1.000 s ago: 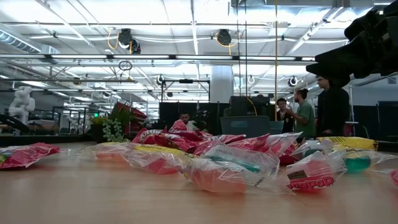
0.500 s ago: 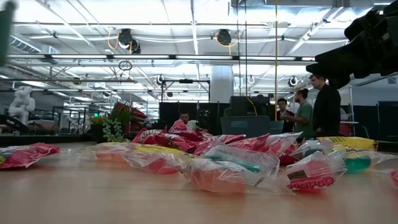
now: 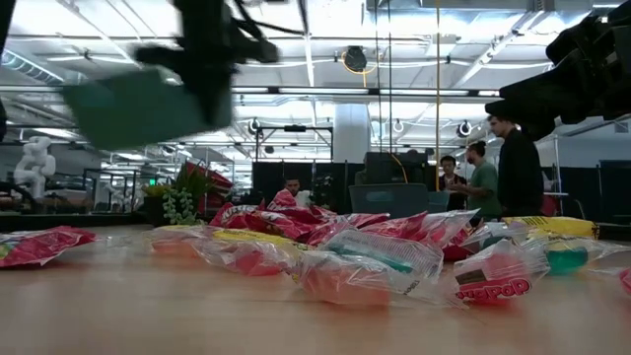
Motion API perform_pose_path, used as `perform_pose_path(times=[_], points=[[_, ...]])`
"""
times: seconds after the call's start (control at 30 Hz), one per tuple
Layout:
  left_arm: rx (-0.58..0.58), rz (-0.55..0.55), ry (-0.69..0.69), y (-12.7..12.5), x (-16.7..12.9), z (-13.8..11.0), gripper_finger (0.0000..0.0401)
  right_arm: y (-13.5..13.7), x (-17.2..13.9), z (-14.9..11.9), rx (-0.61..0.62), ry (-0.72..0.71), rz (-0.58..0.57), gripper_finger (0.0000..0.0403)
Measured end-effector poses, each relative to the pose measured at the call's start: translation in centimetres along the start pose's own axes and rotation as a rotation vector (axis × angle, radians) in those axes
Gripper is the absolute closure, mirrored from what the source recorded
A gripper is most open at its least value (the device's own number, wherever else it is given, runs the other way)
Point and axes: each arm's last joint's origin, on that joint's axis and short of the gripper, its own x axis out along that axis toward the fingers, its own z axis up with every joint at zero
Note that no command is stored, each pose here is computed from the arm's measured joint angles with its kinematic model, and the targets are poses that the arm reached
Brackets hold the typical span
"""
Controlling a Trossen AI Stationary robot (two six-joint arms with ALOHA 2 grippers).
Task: Sort candy
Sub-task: Move the green bin to the top left of the table
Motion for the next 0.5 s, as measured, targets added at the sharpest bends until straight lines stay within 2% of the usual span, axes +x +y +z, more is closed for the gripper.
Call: perform_pose_path(times=[0.23, 0.37, 0.5], points=[[-0.020, -0.247, -0.287, 0.3, 2.9, 12.0, 0.0396, 0.0, 0.0, 0.0, 0.000, 0.000, 0.000, 0.0206], [-0.102, -0.270, -0.398, 1.5, 5.4, 17.0, 0.0396, 0.0, 0.0, 0.0, 0.000, 0.000, 0.000, 0.0206], [-0.147, -0.255, -0.442, 1.9, 8.9, 20.0, 0.0396, 0.0, 0.0, 0.0, 0.000, 0.000, -0.001, 0.0206]])
